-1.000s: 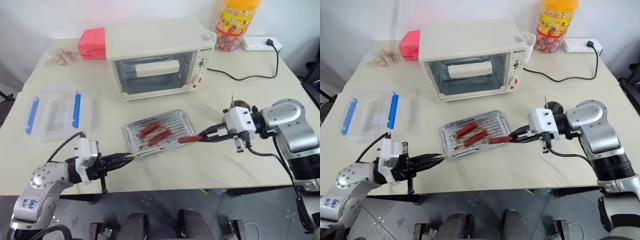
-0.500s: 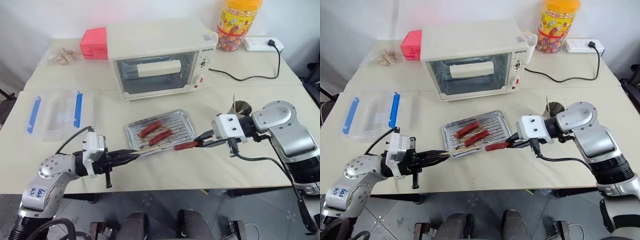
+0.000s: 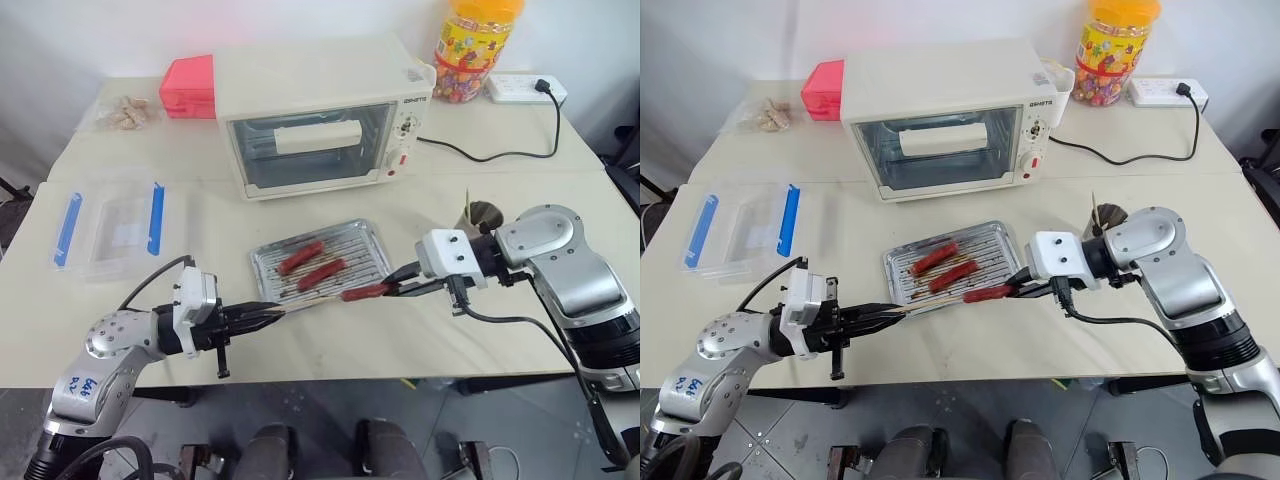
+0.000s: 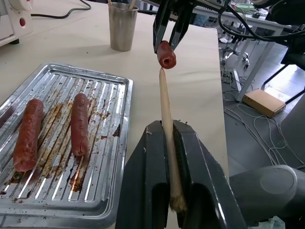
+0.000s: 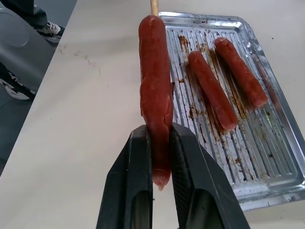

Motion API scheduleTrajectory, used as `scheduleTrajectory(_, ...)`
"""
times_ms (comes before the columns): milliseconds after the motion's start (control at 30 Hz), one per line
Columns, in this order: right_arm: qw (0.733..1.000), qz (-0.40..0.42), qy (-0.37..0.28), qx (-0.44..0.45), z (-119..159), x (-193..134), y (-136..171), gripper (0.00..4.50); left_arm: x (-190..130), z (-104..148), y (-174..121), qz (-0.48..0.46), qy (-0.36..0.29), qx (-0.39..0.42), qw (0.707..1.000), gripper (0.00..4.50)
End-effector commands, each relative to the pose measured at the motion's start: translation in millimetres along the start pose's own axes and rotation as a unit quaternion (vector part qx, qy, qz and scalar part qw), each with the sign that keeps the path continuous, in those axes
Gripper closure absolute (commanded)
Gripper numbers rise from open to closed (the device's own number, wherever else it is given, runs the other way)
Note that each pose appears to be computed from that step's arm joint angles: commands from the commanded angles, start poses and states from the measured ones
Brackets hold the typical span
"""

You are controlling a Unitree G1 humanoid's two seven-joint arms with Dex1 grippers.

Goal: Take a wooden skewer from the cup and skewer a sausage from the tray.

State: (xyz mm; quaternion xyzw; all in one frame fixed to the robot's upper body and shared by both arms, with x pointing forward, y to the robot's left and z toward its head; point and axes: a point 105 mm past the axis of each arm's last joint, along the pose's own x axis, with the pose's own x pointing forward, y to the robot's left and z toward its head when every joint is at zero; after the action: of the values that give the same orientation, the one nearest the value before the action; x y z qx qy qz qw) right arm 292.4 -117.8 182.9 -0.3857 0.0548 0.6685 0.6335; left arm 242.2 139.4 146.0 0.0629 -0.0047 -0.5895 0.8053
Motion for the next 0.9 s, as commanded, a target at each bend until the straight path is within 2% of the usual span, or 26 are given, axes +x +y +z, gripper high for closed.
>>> scheduleTrajectory(33, 1.000, -0.004, 0.002, -0.016, 5, -2, 0, 4.07, 2, 6, -5, -0.009, -0.008, 0.015, 1.000, 4.50)
scheduleTrajectory(333, 0.999, -0.020, 0.034, -0.005, -18, -16, -4, 4.07, -4, 6, -5, -0.006, -0.001, 0.013, 1.000, 4.50)
scheduleTrajectory(900, 1.000, -0.002, 0.005, -0.023, -2, -4, -1, 4.07, 1, 5, -6, -0.008, -0.006, 0.012, 1.000, 4.50)
